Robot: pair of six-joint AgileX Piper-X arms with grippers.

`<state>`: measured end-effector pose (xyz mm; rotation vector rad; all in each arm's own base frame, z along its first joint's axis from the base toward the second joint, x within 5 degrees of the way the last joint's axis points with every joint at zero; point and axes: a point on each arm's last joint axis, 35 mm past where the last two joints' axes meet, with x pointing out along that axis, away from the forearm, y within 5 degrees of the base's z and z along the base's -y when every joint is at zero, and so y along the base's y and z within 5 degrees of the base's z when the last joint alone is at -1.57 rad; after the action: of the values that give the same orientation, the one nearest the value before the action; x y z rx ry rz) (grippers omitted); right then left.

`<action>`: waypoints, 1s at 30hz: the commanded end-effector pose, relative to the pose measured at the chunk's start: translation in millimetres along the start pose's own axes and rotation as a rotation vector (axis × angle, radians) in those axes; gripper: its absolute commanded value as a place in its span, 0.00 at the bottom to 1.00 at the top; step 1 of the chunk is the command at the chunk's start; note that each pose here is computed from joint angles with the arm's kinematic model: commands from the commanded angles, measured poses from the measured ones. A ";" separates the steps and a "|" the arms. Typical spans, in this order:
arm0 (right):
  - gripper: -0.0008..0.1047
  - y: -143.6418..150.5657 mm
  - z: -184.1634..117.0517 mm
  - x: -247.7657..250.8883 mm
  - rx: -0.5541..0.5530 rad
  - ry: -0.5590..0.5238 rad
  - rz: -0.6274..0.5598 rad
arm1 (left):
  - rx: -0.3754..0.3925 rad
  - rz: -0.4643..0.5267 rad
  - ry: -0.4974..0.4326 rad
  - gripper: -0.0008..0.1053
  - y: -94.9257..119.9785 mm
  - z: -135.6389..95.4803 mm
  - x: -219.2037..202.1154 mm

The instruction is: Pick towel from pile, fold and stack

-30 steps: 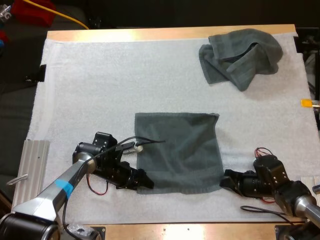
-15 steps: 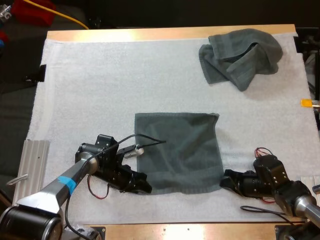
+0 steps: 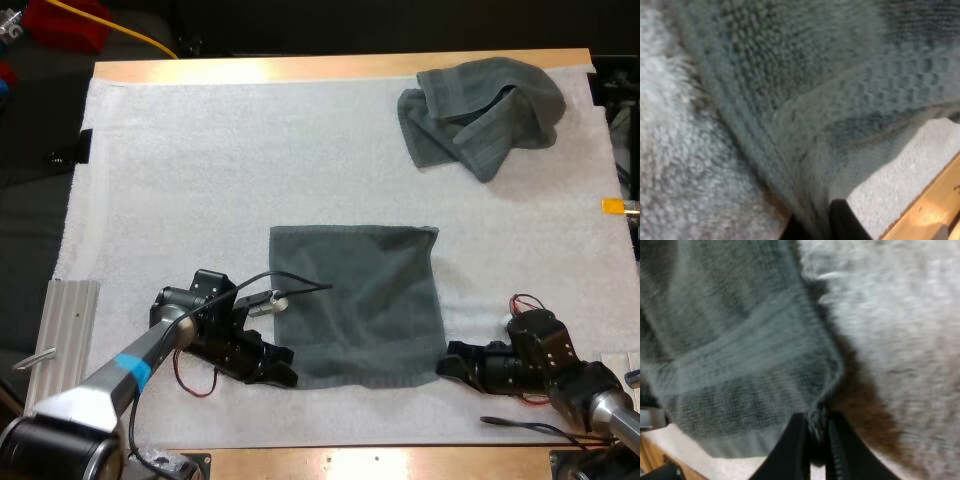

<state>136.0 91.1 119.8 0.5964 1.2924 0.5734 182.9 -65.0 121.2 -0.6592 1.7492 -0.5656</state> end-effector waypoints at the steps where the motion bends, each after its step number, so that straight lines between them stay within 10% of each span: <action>1: 0.02 1.5 1.3 -1.6 -0.012 -0.001 0.012 | 0.034 0.006 -0.016 0.01 -5.6 -2.2 -4.4; 30: 0.02 97.9 -18.8 -48.8 -0.407 0.061 -0.338 | 0.198 0.056 -0.156 0.01 -43.2 -81.8 -61.6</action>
<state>104.5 131.5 217.0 0.0410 1.2459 0.5636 125.3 -50.7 212.6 -0.5163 1.5323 -0.6241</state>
